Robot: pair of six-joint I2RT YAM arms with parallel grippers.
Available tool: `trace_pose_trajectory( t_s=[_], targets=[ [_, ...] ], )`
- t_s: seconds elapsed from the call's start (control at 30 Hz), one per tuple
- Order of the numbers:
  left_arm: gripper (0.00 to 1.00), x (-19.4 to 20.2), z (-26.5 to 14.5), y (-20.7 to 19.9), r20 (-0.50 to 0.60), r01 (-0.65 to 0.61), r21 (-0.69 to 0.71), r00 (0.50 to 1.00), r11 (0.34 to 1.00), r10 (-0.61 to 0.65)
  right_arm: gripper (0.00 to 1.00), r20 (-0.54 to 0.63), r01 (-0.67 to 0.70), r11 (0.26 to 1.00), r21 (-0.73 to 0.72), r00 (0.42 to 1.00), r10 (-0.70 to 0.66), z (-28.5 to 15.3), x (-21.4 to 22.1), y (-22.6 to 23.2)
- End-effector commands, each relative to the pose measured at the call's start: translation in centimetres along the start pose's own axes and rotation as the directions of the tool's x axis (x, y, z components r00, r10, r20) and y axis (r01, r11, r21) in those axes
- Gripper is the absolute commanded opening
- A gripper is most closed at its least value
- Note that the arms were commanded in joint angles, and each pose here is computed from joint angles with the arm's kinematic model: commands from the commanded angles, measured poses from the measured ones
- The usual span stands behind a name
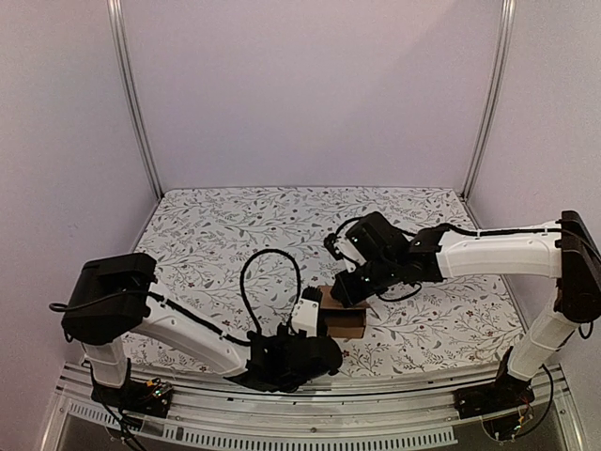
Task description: Fold the paper box
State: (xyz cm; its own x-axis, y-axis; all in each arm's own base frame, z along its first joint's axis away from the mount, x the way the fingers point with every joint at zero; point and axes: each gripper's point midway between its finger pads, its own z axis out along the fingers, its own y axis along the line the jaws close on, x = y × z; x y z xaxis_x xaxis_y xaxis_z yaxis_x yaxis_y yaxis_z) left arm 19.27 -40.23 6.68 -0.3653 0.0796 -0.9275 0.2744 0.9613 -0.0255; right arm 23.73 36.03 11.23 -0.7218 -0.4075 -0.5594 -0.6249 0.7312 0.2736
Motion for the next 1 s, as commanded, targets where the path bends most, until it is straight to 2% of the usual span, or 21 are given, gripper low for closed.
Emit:
trace_pose_trajectory(
  t_s=[0.0, 0.27, 0.47, 0.6, 0.8, 0.97],
  targets=[
    [0.39, 1.6, -1.2, -0.4, -0.08, -0.083, 0.082, 0.993, 0.993, 0.09, 0.0, -0.027, -0.018, 1.0, 0.008, 0.999, 0.018, 0.8, 0.9, -0.5],
    [0.52, -0.1, -2.9, -1.1, -0.072, -0.093, 0.149, 0.992, 0.985, 0.104, 0.0, -0.049, -0.057, 0.998, 0.02, 0.997, 0.058, 2.2, 2.8, -1.3],
    [0.62, -1.8, -4.4, -0.7, -0.086, -0.055, 0.209, 0.994, 0.976, 0.074, 0.0, -0.063, -0.081, 0.996, 0.027, 0.995, 0.083, 3.1, 4.2, -1.9],
    [0.64, -3.1, -6.2, -1.4, -0.111, -0.045, 0.322, 0.99, 0.946, 0.085, 0.0, -0.067, -0.088, 0.996, 0.029, 0.994, 0.09, 3.4, 4.5, -2.1],
    [0.63, -7.3, -8.7, -1.1, -0.114, 0.018, 0.461, 0.993, 0.887, 0.039, 0.0, -0.057, -0.086, 0.996, 0.025, 0.995, 0.087, 3.3, 4.3, -2.0],
    [0.63, -10.6, -8.5, 0.5, -0.091, 0.037, 0.48, 0.996, 0.877, 0.008, 0.0, -0.04, -0.079, 0.997, 0.023, 0.996, 0.079, 2.9, 3.7, -1.9]
  ],
)
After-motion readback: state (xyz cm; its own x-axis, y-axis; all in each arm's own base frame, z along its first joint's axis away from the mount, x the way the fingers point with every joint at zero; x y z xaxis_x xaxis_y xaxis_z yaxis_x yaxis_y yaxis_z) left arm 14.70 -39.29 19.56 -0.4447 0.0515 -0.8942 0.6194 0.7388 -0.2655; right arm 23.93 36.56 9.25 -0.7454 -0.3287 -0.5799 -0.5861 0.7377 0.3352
